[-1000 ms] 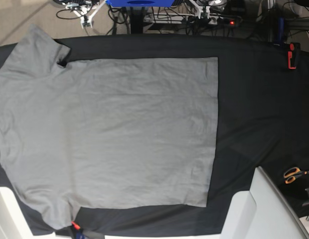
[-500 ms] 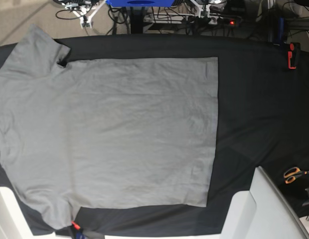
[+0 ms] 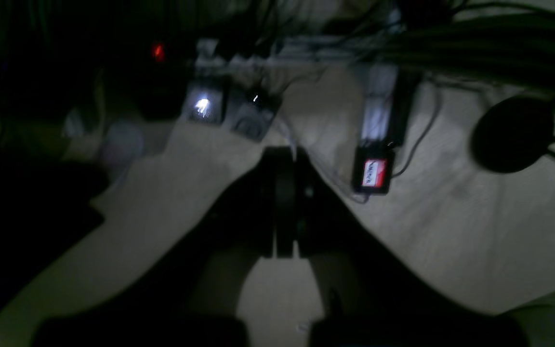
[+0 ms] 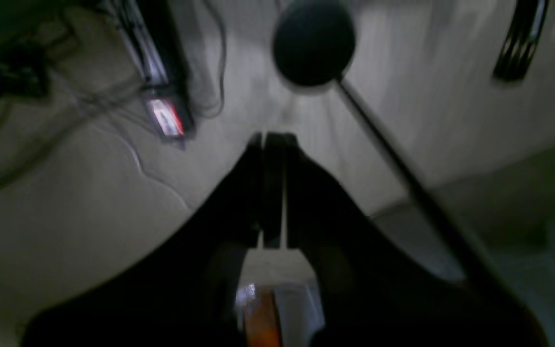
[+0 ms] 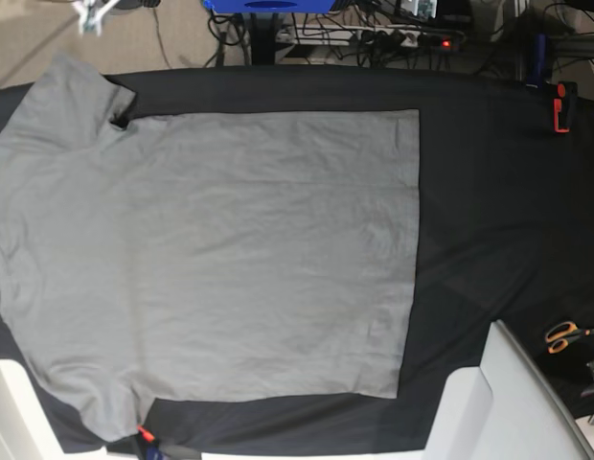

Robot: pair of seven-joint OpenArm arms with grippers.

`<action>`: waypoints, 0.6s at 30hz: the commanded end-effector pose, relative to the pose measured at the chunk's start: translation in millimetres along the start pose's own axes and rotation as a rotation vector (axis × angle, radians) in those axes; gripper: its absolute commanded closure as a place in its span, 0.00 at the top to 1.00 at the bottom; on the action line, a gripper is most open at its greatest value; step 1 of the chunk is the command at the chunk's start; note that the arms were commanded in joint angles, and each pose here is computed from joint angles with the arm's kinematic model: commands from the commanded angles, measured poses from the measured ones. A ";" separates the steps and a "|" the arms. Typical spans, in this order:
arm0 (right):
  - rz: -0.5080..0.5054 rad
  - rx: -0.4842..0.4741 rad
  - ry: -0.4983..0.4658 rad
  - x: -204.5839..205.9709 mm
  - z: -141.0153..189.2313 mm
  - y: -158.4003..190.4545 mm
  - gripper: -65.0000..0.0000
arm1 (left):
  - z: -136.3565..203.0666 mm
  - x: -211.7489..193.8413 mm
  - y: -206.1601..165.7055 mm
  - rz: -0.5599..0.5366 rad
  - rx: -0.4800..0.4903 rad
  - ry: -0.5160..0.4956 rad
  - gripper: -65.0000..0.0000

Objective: Fold the T-shirt properly

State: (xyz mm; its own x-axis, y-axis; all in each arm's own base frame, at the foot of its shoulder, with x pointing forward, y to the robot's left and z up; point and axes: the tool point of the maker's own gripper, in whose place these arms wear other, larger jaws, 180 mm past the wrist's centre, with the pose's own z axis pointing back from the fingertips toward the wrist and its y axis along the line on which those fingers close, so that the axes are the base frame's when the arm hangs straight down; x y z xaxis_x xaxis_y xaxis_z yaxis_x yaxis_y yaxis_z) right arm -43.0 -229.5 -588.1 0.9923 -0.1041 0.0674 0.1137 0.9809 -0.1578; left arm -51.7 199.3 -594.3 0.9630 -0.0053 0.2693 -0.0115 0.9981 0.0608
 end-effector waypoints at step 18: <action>-0.012 -0.102 -0.352 127.3 156.2 -81.6 0.01 | 167.9 185.9 85.8 -0.065 0.206 -0.610 0.00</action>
State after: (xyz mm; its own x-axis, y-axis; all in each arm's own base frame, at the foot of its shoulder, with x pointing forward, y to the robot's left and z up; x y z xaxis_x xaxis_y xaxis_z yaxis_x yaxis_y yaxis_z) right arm 66.5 -288.4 -420.0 0.9197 -0.0444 0.3901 0.1374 0.9671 -0.2140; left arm 83.9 268.1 -382.9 0.6430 -0.1485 0.7513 -0.0619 0.9677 0.2442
